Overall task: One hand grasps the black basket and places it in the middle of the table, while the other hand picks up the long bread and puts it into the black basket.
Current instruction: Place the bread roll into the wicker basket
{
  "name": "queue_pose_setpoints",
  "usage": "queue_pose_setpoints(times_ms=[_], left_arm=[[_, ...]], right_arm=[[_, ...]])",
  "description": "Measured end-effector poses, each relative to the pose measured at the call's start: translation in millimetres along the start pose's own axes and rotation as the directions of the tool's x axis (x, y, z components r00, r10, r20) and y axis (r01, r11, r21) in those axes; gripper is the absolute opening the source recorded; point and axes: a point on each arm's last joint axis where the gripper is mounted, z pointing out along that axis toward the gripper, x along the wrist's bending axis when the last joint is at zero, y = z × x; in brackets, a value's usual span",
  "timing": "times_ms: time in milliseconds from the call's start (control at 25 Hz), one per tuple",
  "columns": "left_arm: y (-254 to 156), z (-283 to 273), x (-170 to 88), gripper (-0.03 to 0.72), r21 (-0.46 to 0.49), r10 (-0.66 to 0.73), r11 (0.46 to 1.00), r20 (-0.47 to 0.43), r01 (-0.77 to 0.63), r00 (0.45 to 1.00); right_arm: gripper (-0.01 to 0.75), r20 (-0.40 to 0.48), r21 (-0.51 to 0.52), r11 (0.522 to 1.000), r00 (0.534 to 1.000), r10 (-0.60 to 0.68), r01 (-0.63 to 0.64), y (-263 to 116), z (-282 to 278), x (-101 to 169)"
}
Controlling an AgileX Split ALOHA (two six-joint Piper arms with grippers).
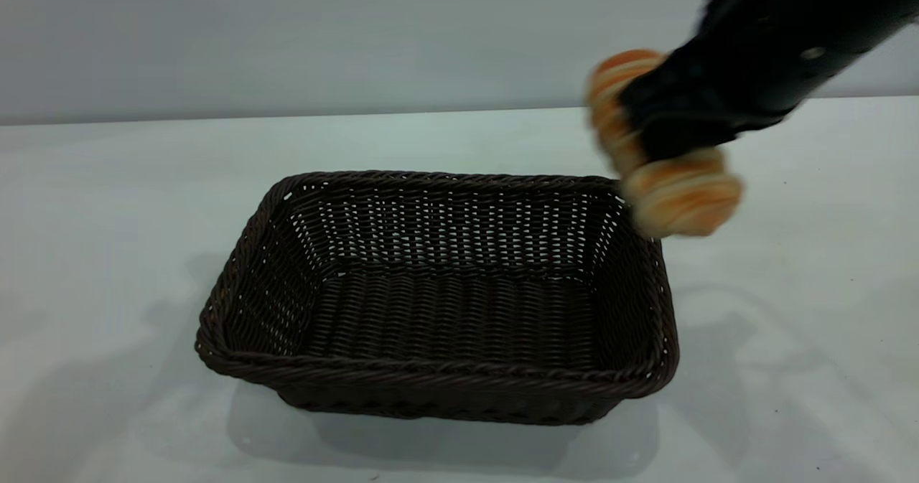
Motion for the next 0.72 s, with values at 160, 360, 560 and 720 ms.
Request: queue_pose_setpoints(times_ms=[160,360,560,720], left_arm=[[0,0,0,0.561,0.0,0.0,1.0,0.0,0.0,1.0],[0,-7,-2,0.561,-0.018,0.023,1.0,-0.001,-0.023,1.0],[0,-28,-9,0.561,-0.071,0.05,0.996,-0.003,-0.05,0.999],[-3,-45,-13,0.561,-0.092,0.074,0.993,-0.009,-0.075,0.997]], right_arm=[[0.058,-0.047,-0.019,0.998,0.997,-0.061,0.06,-2,4,26],[0.107,-0.069,-0.041,0.993,0.991,-0.114,0.111,-5,13,42],[0.29,-0.064,-0.026,0.993,0.991,-0.117,0.115,-11,26,42],[0.42,-0.059,-0.048,0.992,0.991,-0.121,0.118,-10,27,41]])
